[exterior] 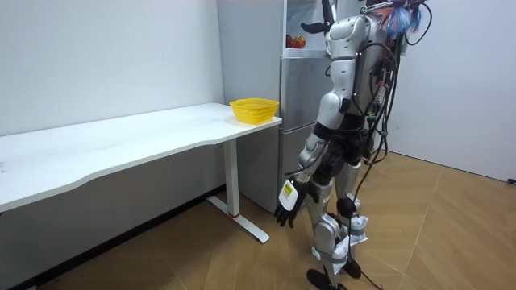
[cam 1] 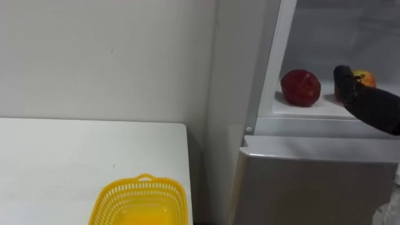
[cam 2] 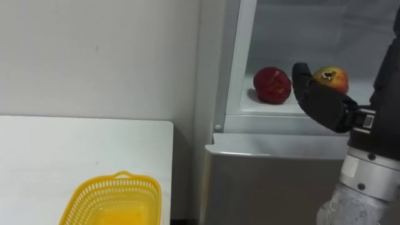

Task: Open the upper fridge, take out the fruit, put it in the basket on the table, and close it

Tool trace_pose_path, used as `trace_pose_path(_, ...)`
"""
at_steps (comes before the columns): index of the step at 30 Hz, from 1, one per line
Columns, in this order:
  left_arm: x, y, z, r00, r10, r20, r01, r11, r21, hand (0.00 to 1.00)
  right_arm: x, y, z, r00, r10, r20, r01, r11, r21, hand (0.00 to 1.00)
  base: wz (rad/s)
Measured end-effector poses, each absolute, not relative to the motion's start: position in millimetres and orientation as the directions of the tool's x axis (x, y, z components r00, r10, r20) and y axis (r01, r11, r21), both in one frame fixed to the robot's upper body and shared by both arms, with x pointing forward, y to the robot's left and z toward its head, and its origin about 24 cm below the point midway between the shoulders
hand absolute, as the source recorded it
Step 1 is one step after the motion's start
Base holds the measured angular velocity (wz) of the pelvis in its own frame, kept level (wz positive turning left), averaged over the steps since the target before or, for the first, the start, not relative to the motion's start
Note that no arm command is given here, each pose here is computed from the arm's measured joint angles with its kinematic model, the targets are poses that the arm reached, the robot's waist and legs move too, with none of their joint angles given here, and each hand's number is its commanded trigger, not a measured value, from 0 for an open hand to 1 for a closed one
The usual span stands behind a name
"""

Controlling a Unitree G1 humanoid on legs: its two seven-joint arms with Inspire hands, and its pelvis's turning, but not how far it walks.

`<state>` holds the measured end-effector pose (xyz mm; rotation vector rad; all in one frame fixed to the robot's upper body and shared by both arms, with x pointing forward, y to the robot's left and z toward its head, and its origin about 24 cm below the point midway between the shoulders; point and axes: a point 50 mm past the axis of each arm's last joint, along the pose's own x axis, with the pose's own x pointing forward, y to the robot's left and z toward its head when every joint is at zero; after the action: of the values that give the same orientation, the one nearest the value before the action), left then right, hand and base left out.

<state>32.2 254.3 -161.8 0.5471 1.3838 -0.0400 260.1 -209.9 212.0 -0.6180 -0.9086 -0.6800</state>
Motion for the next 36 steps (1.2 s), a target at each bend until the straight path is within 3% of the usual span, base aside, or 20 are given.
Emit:
trace_pose_path(16,35.4,254.7,-161.3,0.209,0.270,-0.940,0.329,0.886,0.328,0.00,287.5,-220.8,205.7,0.540,-0.285,0.792,0.738,0.613,-0.283,0.00,0.02)
trace_pose_path(36,31.0,256.7,-161.3,0.185,0.271,-0.944,0.319,0.892,0.319,0.00,298.4,-221.4,190.0,0.666,-0.296,0.685,0.645,0.689,-0.329,0.00,0.01)
